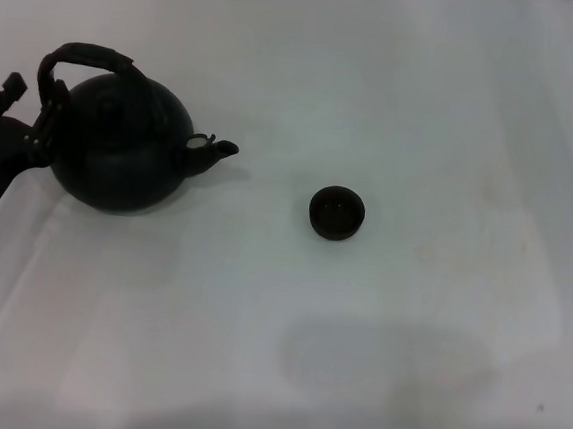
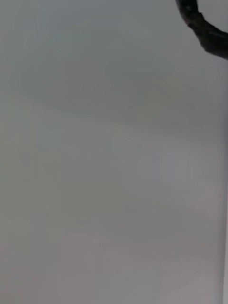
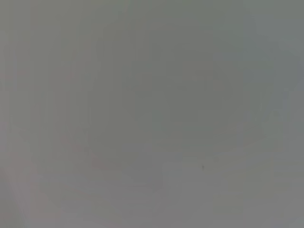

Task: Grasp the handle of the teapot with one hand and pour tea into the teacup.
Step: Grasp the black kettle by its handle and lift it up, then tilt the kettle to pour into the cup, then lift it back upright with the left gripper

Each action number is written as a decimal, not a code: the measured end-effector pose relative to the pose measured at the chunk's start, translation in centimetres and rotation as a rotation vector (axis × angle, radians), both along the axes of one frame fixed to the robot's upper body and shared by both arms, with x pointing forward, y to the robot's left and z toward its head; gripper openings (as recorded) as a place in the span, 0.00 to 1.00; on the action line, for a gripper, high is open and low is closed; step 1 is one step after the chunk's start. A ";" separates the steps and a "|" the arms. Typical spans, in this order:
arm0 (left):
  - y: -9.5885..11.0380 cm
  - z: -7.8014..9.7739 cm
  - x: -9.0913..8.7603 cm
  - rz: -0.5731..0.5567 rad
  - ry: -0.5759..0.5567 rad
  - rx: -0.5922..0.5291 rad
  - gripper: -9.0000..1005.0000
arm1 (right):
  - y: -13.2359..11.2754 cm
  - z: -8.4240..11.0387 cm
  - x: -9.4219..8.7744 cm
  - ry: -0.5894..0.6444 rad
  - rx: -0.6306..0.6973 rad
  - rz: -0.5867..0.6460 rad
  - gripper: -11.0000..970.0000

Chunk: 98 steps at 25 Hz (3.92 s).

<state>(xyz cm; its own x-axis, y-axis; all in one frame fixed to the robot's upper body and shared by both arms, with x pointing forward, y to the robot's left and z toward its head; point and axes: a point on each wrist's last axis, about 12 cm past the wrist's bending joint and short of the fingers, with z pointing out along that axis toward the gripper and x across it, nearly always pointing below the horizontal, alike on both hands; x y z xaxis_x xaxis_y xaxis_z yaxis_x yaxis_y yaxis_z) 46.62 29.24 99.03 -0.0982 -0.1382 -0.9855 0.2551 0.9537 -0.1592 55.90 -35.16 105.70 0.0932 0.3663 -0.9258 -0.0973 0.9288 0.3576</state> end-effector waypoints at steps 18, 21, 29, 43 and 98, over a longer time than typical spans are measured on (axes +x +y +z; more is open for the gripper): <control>-0.2 0.7 1.2 -0.035 -0.048 0.068 0.13 | 0.0 0.1 0.2 -0.004 0.017 -0.010 0.88; -0.3 1.6 2.1 -0.073 -0.099 0.083 0.13 | 0.0 0.2 0.4 -0.009 0.017 -0.015 0.88; -1.2 4.3 5.8 -0.209 -0.203 0.144 0.13 | 0.0 0.3 0.7 0.002 0.014 -0.019 0.88; -4.5 6.4 9.7 -0.354 -0.272 0.284 0.13 | -0.2 0.3 0.8 0.008 0.026 -0.033 0.88; -9.2 4.7 7.5 -0.462 -0.452 0.635 0.12 | -0.5 0.2 0.6 0.006 0.058 -0.066 0.88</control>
<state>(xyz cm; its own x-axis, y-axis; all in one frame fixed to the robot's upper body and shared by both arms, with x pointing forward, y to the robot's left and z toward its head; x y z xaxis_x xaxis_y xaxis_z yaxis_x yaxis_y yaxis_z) 54.16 20.00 103.71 0.4063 0.4018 -0.8206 0.5447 0.6145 0.5706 56.50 -35.62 105.87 0.1138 0.4125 -0.9038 -0.0345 0.9108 0.4113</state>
